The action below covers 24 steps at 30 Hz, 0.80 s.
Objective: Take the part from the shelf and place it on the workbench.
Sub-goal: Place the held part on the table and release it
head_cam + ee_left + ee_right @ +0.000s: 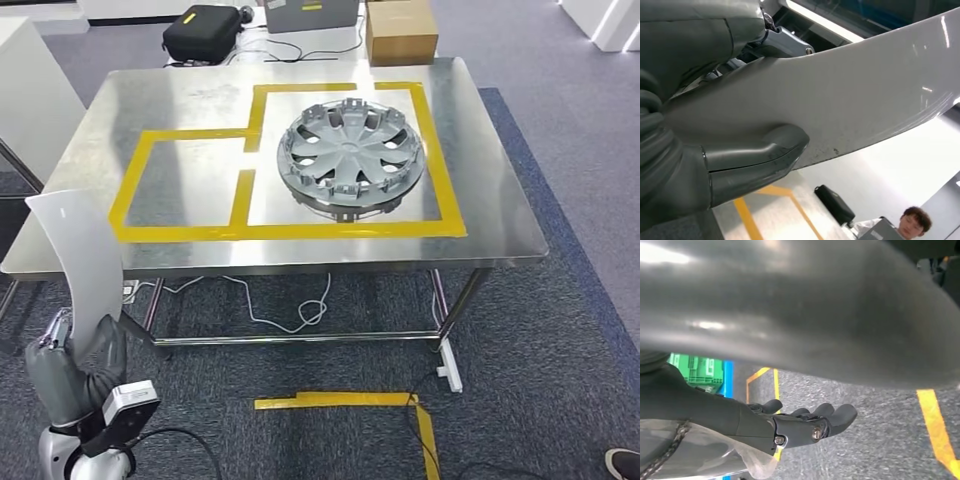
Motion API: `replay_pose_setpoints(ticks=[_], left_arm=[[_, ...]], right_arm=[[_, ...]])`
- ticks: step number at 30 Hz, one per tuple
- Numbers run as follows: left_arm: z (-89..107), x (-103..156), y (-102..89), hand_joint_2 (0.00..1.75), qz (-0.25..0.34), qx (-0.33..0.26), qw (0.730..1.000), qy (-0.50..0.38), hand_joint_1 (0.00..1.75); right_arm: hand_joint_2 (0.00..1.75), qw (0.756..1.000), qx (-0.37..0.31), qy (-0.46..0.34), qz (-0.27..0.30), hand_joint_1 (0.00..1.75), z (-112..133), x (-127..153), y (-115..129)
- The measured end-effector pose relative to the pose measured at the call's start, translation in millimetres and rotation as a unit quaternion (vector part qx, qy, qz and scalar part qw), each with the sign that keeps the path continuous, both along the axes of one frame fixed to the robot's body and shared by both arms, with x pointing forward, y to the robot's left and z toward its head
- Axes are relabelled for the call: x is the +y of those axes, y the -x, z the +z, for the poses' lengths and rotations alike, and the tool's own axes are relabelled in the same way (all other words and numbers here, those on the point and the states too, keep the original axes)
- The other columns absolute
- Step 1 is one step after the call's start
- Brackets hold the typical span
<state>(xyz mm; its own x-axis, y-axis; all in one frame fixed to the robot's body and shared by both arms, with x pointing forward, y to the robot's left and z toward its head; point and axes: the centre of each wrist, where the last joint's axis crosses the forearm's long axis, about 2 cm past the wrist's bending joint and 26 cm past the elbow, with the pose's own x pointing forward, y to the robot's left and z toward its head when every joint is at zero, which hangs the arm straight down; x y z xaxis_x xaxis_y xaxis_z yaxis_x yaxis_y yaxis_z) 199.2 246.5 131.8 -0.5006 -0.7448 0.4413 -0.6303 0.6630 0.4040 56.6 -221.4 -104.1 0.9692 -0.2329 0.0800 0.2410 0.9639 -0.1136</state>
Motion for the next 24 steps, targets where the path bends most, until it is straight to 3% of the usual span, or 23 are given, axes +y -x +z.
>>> replay_pose_setpoints(ticks=[14, 24], left_arm=[[0.5, 4.8, 8.7, 1.75, 0.006, 0.001, 1.000, -0.014, 1.75], [4.7, 5.8, 4.7, 1.75, 0.009, -0.008, 1.000, -0.016, 1.75]], right_arm=[[0.00, 1.000, 0.002, -0.012, 0.001, 0.00, 0.7, 7.6, 2.3], [0.00, 1.000, 0.003, -0.020, 0.000, 0.00, 0.6, 7.4, 2.0]])
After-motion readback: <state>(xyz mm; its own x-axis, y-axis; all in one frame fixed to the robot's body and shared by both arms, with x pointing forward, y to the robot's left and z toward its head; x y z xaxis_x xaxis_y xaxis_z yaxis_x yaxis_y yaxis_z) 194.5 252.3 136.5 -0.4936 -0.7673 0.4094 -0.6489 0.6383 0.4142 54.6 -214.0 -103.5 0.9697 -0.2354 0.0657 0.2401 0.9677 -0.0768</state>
